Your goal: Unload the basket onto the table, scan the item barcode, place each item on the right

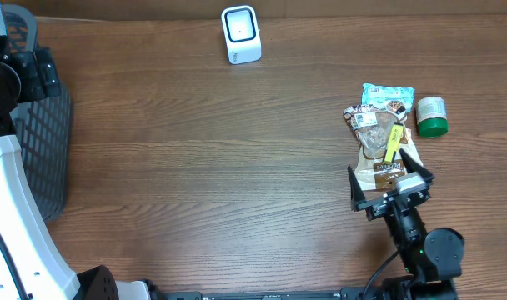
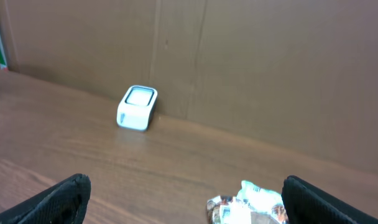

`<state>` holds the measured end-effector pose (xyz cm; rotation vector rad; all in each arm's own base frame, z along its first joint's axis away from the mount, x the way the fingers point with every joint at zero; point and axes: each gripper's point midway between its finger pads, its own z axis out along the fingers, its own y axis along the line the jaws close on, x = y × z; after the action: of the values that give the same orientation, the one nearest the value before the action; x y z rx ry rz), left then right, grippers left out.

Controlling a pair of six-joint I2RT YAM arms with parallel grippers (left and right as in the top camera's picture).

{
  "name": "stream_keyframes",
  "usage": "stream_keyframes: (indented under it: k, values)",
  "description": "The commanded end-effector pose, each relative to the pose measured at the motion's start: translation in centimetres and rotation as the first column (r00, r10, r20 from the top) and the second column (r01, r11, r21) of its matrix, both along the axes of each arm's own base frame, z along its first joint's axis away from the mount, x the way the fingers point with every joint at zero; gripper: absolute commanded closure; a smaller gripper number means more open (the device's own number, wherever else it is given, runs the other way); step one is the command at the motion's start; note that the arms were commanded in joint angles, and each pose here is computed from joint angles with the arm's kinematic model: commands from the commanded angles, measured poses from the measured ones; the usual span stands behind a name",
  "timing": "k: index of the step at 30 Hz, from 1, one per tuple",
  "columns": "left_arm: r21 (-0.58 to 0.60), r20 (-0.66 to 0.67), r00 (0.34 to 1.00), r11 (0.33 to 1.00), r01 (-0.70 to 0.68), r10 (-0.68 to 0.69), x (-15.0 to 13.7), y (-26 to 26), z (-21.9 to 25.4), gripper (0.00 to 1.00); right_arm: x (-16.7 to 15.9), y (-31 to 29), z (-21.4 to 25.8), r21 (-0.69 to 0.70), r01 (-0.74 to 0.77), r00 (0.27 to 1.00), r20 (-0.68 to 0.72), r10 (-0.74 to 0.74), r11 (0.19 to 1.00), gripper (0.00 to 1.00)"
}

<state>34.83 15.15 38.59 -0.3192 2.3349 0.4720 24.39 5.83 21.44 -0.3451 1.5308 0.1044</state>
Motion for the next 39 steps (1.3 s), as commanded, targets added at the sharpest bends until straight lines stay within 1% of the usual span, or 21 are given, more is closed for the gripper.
stream_keyframes:
  k: [1,7,12,39]
  values:
    - [0.008,-0.006,1.0,1.0,0.015,-0.015,0.4,-0.2,-0.1,0.0,-0.2,-0.1,-1.4,-0.007,0.002,1.0,0.008,-0.002,1.0,0.0]
    - [0.008,-0.006,1.0,1.0,0.015,-0.015,0.4,-0.2,-0.1,0.0,-0.4,-0.2,-4.5,0.0,0.006,1.0,-0.03,-0.006,1.0,0.0]
    - [0.008,-0.006,1.0,1.0,0.015,-0.015,0.4,-0.2,-0.1,0.0,-0.3,-0.6,-4.2,0.015,0.033,0.999,-0.019,-0.033,0.999,0.0]
    - [0.008,-0.006,1.0,1.0,0.015,-0.015,0.4,-0.2,-0.1,0.0,-0.3,-0.6,-4.2,0.015,0.032,0.999,-0.019,-0.032,0.999,0.0]
